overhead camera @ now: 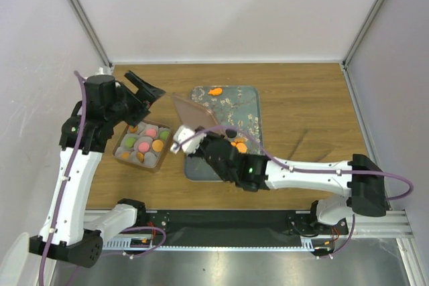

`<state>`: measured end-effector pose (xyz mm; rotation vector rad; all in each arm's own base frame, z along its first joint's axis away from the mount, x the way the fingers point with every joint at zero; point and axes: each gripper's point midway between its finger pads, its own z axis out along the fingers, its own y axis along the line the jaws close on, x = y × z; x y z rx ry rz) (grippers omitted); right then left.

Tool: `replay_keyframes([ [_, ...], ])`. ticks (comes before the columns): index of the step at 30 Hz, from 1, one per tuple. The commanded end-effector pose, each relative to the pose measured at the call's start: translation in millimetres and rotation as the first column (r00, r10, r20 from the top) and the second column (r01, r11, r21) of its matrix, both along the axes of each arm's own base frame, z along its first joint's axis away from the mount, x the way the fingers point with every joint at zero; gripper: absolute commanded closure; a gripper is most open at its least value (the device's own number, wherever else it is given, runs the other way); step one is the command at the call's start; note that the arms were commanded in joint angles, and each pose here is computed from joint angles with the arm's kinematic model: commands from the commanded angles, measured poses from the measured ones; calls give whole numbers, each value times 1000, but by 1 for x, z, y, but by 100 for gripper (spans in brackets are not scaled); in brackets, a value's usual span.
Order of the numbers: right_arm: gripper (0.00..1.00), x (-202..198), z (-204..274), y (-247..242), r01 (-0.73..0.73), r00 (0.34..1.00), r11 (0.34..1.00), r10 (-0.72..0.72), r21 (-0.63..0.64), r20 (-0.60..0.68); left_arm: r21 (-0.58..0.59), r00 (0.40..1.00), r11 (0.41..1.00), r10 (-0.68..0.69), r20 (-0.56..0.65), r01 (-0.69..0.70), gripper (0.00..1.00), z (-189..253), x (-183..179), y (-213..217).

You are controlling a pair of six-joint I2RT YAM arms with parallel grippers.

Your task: Pack the cookies

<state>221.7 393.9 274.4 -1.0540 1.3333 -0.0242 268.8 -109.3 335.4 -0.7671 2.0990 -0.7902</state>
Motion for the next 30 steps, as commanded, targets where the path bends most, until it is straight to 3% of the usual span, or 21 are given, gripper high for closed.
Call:
replay_keyframes([
  [1,100,15,47,-6,29,989,969,8,246,-145,184,974,959,199,113,-217,6,17,7,54],
  [3,100,30,48,-7,35,973,956,34,290,-230,264,938,900,321,134,-346,6,10,9,84],
  [7,100,55,54,-1,58,912,899,129,434,-389,386,885,800,450,123,-460,6,-14,10,123],
  [11,100,69,72,16,65,786,746,371,663,-495,469,810,701,584,56,-537,10,-52,9,172],
  [13,100,84,73,19,93,757,687,421,720,-500,463,800,706,600,11,-536,15,-68,10,185],
  [14,100,83,72,24,85,724,664,471,743,-504,471,759,680,650,-32,-562,16,-86,4,204],
  [16,100,85,73,33,116,666,584,554,803,-499,451,734,685,673,-92,-572,23,-108,6,214],
  [21,100,92,45,62,187,537,495,672,848,-511,469,634,650,742,-218,-599,29,-165,-3,240],
  [28,100,101,30,83,219,481,364,767,905,-425,482,586,617,775,-238,-622,39,-202,1,258],
  [30,100,103,18,87,236,462,359,776,903,-429,474,573,619,777,-259,-626,43,-210,2,262],
])
